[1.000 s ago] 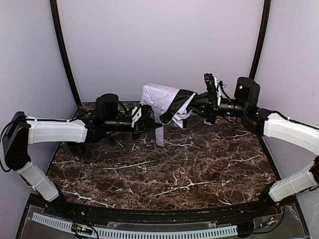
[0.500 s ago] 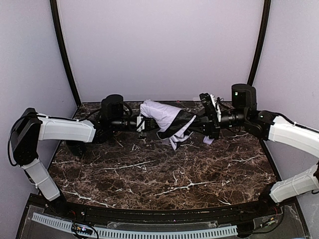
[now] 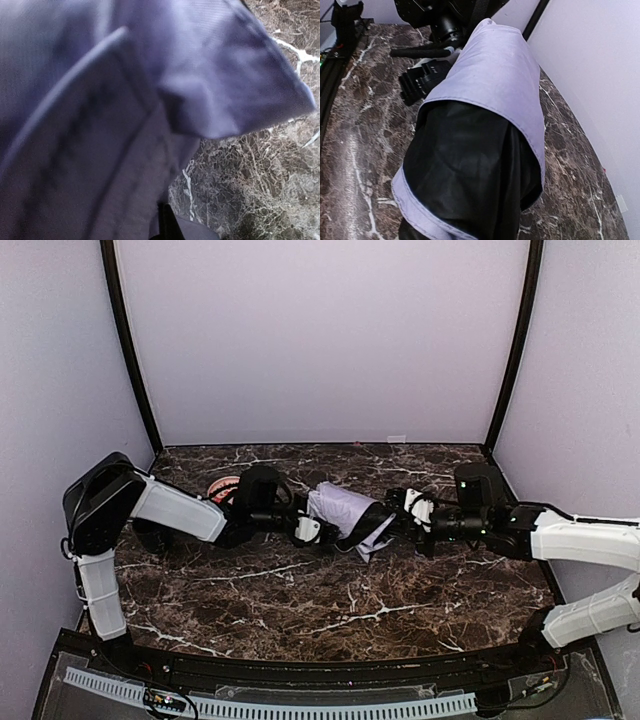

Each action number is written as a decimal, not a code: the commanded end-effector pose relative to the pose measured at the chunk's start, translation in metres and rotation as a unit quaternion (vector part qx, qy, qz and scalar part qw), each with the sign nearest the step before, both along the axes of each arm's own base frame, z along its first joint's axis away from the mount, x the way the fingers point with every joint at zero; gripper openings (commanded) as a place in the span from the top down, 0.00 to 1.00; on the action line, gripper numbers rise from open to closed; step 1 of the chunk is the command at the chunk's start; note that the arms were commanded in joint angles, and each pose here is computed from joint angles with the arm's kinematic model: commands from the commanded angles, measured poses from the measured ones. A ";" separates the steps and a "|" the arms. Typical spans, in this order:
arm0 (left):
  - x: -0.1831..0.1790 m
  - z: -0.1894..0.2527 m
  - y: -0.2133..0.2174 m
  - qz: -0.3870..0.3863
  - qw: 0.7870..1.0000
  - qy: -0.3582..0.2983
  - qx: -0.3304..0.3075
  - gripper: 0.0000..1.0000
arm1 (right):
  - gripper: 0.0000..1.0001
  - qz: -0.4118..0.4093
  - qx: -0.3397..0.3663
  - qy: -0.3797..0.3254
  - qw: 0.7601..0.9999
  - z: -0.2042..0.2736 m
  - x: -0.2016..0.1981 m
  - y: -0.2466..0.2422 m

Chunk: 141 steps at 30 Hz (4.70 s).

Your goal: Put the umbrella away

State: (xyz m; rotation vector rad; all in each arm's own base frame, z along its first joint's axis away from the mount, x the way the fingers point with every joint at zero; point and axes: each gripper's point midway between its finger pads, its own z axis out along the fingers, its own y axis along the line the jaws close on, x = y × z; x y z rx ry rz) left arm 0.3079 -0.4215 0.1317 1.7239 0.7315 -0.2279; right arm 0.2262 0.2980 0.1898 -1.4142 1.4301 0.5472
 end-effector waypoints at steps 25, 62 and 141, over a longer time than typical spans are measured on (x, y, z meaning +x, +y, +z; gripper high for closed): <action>-0.054 -0.128 0.008 0.063 0.987 -0.014 0.148 0.79 | 1.00 -0.006 -0.128 -0.054 0.990 -0.095 0.002 0.006; -0.042 -0.126 0.144 0.308 0.913 0.119 0.241 0.37 | 1.00 -0.165 0.023 -0.159 0.973 0.047 0.071 -0.033; -0.012 -0.075 -0.011 0.201 0.882 0.426 0.030 0.53 | 1.00 -0.085 0.024 0.423 0.902 -0.041 0.035 0.047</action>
